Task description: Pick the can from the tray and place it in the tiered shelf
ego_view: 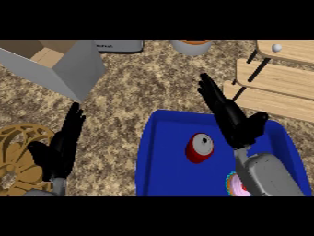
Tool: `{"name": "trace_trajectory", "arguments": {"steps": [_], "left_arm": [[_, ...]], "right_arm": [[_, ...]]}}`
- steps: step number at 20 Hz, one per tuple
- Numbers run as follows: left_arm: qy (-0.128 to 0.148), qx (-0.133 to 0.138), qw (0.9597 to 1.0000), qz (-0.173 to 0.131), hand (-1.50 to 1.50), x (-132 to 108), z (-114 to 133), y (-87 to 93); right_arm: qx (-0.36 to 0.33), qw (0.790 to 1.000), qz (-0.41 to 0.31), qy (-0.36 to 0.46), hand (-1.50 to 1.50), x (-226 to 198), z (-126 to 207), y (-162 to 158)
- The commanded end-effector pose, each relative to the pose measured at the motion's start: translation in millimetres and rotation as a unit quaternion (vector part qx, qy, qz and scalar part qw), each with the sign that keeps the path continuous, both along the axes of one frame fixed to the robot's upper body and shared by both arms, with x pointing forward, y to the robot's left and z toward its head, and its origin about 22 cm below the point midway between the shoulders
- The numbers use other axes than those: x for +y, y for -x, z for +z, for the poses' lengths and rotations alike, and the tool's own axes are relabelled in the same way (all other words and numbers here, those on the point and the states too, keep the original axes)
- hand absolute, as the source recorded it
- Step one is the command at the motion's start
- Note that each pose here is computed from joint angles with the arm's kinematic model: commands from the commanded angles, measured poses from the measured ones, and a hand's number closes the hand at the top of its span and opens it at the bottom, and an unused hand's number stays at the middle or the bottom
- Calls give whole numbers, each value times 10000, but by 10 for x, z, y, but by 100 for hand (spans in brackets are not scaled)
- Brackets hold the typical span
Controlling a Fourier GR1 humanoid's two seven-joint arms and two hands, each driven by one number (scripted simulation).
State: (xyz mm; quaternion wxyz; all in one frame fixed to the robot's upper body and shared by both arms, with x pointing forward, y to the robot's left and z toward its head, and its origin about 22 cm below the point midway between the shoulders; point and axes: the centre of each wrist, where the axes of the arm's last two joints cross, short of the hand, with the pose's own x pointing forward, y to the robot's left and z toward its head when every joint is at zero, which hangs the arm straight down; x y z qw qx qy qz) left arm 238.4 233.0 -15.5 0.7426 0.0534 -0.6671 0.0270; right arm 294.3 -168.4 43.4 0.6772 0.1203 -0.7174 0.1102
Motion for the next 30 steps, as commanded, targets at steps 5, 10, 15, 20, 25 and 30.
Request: {"name": "trace_trajectory", "arguments": {"steps": [5,10,15,20,25,30], "left_arm": [[-982,-802,9897,-672,0,62,345,-390],[-911,-553,9915,-747,0,35,288,-270],[-957,-580,9884,-1025,0,50,310,-376],[-889,-556,9882,-1119,0,58,256,-541],[-944,-545,9877,-1116,0,-137,236,-419],[-996,-497,9880,-1067,0,-122,255,-433]], "right_arm": [[-315,9954,774,469,-150,-384,747,-473],[-415,9649,-867,2443,150,-1019,417,-379],[-623,9651,-2264,1162,-150,-806,-457,-129],[-1024,9785,-1789,43,-150,-1097,-218,-350],[-637,9900,-181,1243,-150,-1259,103,-190],[-654,9733,311,2180,-150,-991,635,-141]]}}
